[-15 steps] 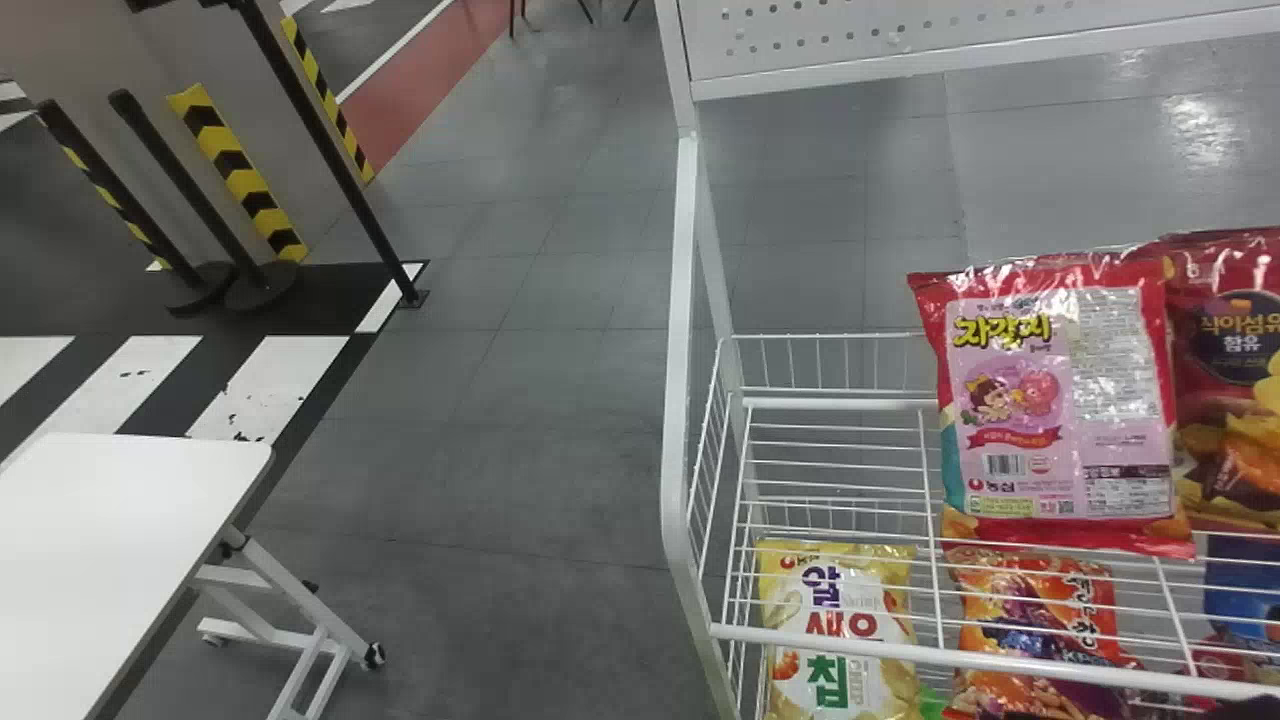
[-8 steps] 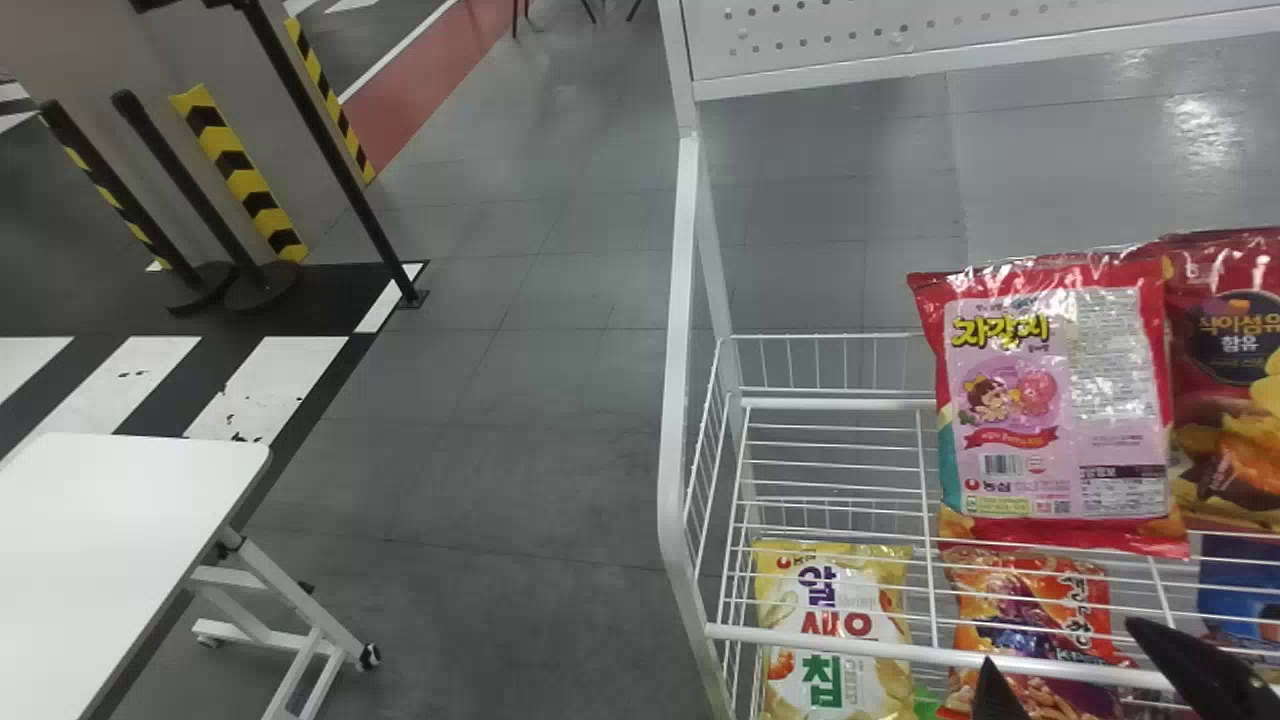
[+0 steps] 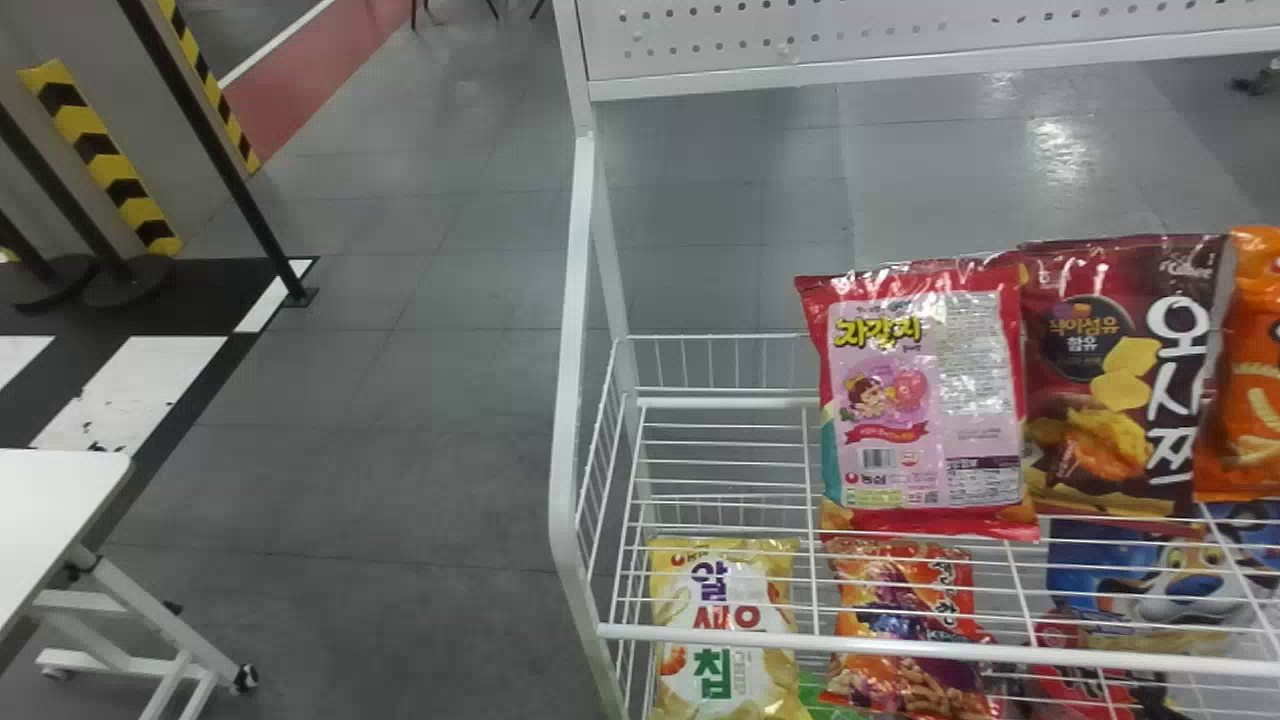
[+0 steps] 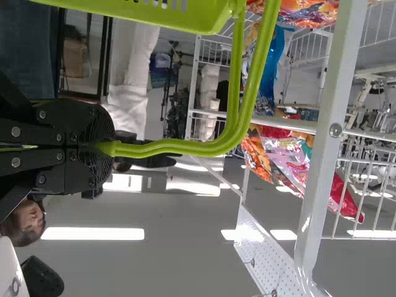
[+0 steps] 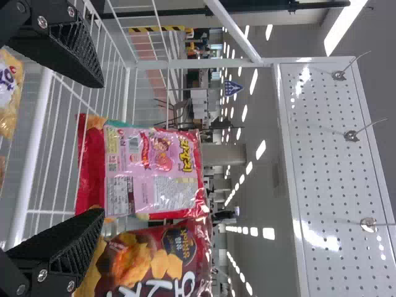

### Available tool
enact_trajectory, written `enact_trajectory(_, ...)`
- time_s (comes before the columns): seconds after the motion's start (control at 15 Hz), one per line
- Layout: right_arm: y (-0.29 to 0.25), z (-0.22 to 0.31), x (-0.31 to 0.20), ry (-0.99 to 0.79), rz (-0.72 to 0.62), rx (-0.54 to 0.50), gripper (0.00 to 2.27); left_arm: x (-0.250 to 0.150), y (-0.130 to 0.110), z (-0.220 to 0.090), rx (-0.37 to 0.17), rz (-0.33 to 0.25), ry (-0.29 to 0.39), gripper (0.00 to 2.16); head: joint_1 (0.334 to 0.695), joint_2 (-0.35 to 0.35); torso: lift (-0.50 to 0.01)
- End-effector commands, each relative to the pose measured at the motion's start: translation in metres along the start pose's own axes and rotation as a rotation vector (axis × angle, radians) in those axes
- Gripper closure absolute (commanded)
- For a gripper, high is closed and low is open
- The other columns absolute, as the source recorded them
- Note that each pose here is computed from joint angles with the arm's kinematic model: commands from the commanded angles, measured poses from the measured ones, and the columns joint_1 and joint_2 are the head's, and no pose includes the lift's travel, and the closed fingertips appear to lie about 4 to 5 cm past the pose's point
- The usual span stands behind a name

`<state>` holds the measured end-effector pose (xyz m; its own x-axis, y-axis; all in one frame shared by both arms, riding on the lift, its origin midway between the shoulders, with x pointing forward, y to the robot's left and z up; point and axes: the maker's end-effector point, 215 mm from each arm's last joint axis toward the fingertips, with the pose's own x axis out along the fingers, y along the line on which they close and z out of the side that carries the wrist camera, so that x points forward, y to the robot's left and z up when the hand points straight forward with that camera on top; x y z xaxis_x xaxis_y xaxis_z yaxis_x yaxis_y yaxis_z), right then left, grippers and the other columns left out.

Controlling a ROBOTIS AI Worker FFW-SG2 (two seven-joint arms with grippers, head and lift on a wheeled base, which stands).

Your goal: Hold basket handle with left hand then pick spicy shrimp crackers with right hand and place into basket

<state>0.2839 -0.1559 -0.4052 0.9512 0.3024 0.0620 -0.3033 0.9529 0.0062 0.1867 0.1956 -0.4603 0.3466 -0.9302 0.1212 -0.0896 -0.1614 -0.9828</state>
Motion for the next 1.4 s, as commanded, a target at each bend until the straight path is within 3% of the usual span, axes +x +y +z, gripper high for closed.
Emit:
enact_trajectory(0.0, -0.016, -0.016, -0.013, 0.029, -0.032, -0.007, 0.09, 0.001, -0.002, 0.0, 0.002, -0.011, 0.002, 2.15, 0.695, 0.118, -0.01)
enact_trajectory(0.13, -0.026, -0.02, -0.017, 0.038, -0.05, -0.012, 0.09, 0.003, -0.001, -0.003, -0.005, -0.012, 0.009, 2.15, 0.695, 0.064, -0.01)
enact_trajectory(0.53, -0.041, -0.02, -0.019, 0.041, -0.075, -0.015, 0.09, 0.003, -0.002, -0.002, -0.003, -0.013, 0.011, 2.15, 0.695, -0.01, -0.01)
enact_trajectory(1.33, -0.039, -0.022, -0.017, 0.048, -0.069, -0.011, 0.09, 0.004, -0.002, -0.001, -0.001, -0.015, 0.013, 2.15, 0.695, -0.022, -0.01)
